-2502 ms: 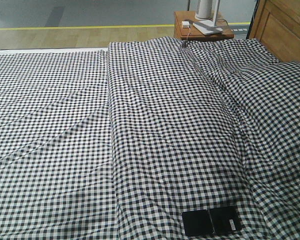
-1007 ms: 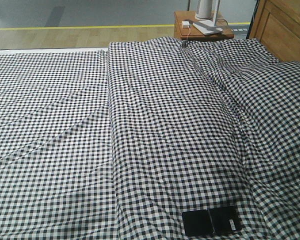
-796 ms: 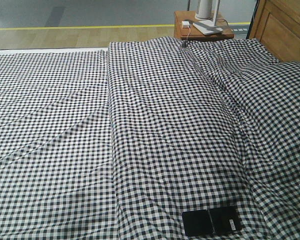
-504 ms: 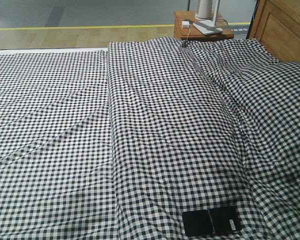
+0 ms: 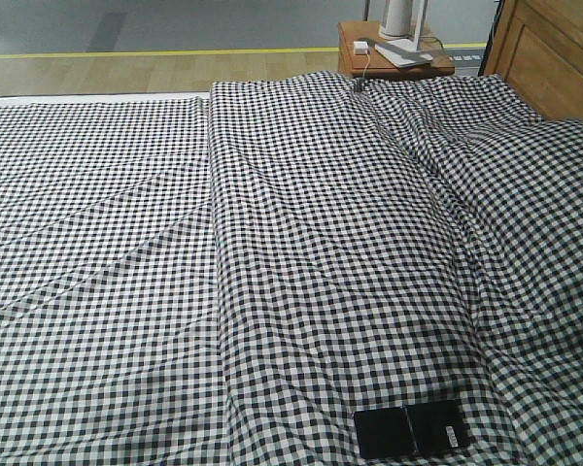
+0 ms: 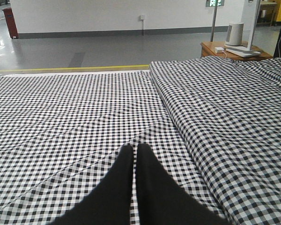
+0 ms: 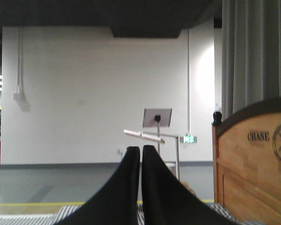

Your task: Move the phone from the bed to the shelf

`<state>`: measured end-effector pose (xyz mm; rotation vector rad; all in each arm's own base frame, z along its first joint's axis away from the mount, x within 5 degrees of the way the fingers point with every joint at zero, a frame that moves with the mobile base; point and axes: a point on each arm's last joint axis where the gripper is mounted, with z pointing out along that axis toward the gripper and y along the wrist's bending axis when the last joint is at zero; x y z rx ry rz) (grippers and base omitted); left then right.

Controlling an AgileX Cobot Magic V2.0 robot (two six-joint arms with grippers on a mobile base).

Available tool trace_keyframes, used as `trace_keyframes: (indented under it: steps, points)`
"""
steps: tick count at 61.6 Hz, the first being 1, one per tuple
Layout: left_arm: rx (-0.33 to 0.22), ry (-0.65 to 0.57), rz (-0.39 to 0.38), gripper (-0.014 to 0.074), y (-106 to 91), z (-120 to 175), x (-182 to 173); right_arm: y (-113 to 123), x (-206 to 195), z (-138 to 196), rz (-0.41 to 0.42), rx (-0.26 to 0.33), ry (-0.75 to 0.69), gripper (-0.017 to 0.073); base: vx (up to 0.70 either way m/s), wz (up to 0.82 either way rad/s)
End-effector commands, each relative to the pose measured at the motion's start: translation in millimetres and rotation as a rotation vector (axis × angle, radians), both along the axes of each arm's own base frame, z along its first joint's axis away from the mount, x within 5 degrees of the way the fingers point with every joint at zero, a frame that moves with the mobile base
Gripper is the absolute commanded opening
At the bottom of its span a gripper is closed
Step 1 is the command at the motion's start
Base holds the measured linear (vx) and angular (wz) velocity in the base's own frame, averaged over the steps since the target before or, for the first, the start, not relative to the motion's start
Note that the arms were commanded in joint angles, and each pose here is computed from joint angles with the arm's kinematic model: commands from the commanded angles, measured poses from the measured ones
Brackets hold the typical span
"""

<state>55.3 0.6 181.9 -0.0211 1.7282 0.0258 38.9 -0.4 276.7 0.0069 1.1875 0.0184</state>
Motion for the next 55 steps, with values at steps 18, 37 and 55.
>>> trace_keyframes:
  steps: [18,37,55]
  points:
    - [-0.006,-0.076,0.004,0.0001,0.5,6,1,1,12,78,-0.001,-0.028,0.066,-0.0008,0.00,0.00]
    - [-0.006,-0.076,0.004,0.0001,0.5,6,1,3,72,80,0.012,-0.035,0.370,0.0002,0.00,0.00]
    - [-0.006,-0.076,0.004,0.0001,0.5,6,1,3,115,54,0.016,-0.036,0.572,0.0171,0.00,0.00]
